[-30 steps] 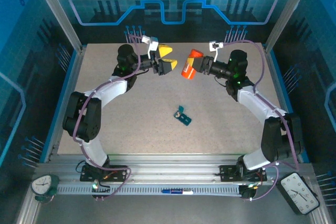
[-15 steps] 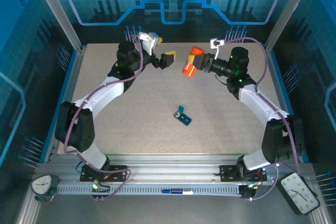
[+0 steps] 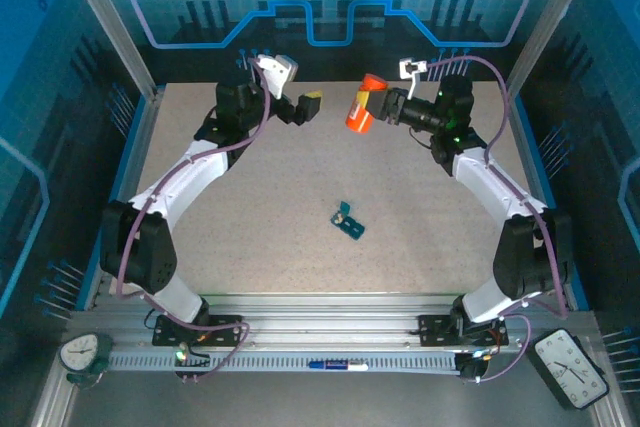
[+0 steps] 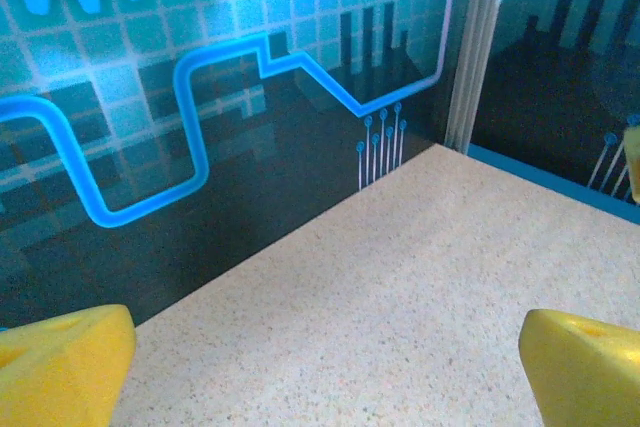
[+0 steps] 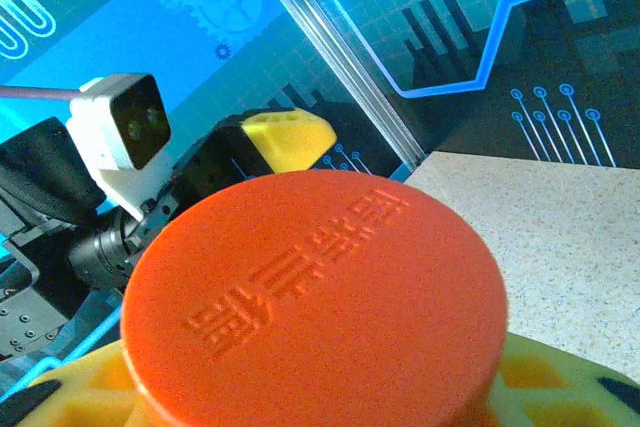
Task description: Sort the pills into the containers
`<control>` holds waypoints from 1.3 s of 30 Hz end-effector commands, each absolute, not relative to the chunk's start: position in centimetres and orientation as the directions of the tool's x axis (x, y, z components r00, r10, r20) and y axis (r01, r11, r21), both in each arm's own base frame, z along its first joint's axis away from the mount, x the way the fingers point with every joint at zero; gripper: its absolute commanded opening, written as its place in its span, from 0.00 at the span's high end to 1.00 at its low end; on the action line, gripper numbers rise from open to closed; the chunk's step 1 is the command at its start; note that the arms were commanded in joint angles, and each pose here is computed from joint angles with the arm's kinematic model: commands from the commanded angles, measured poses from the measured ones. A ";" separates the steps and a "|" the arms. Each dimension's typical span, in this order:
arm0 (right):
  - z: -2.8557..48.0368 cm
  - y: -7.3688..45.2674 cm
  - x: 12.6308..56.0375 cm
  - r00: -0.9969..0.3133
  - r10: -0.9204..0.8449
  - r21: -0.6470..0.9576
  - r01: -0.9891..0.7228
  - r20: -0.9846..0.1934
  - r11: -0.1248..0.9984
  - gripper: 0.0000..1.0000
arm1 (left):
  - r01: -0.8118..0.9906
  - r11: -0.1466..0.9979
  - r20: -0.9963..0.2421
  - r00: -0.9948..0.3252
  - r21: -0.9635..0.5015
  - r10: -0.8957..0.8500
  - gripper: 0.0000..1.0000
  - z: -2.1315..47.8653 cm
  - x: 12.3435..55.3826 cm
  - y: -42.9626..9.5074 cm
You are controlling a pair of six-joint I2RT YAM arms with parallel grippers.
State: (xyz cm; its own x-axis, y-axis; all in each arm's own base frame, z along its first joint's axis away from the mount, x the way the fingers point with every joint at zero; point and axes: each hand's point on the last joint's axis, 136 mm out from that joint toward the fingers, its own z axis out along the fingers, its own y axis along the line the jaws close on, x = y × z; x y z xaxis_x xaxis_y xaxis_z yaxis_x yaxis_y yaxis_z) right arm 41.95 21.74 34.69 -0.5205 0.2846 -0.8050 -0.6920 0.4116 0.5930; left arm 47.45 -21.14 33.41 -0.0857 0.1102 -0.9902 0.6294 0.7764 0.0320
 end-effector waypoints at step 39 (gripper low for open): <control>36.4 21.5 41.0 -0.480 0.268 0.549 -0.752 -0.835 0.364 0.75 | 0.950 0.117 -0.957 -0.289 -0.289 -0.019 0.31 32.6 39.2 -32.4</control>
State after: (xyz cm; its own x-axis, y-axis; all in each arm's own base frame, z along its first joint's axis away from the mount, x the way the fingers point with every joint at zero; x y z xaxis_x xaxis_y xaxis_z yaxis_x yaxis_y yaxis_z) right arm 41.88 20.81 33.97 -0.5319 0.2876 -0.7965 -0.6960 0.3872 0.6047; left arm 40.29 -31.31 30.37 -0.3409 -0.0074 -0.9401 0.9210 0.1977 -0.3356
